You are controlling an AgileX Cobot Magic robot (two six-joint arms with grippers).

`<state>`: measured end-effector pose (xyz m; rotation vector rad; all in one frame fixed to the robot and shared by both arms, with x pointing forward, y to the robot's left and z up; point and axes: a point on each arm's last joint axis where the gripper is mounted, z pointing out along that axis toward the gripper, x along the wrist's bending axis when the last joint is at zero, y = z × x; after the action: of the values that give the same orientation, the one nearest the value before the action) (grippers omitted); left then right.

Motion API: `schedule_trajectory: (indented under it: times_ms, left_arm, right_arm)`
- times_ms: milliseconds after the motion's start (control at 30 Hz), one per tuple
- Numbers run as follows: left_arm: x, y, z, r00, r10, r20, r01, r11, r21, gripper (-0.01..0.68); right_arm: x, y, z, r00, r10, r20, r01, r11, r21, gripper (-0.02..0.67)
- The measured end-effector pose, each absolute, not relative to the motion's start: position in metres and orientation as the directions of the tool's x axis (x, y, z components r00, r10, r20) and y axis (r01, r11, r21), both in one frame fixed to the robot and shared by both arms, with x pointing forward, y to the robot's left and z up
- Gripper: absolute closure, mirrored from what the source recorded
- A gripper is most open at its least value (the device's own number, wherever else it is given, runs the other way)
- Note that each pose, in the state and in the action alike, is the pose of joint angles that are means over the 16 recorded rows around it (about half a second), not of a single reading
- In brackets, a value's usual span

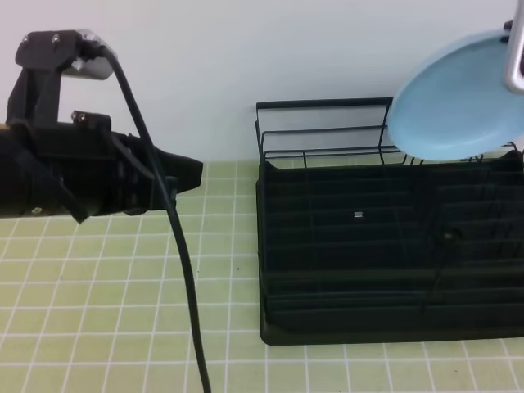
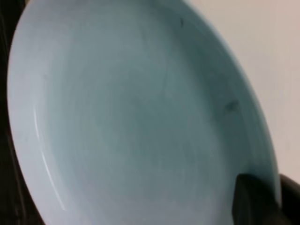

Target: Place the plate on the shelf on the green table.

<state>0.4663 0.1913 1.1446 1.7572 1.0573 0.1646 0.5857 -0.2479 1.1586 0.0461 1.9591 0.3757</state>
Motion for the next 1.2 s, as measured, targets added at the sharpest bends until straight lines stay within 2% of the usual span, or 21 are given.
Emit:
schedule_trajectory:
  times_ms: [167,900,1200]
  left_arm:
    - [0.467,0.192,1.144,0.603,0.722,-0.339,0.565,-0.087,0.820,0.673]
    - [0.467,0.192,1.145,0.610,0.723,-0.324,0.554,-0.097,0.827,0.674]
    - [0.467,0.192,1.145,0.611,0.723,-0.322,0.553,-0.099,0.827,0.674]
  right_arm:
    - [0.595,-0.250,1.147,-0.429,0.181,-0.885,-0.131,0.957,0.259,0.609]
    - [0.615,-0.253,1.118,-0.487,0.204,-0.849,-0.087,0.956,0.279,0.610]
    - [0.616,-0.255,1.121,-0.455,0.214,-0.864,-0.080,0.957,0.280,0.613]
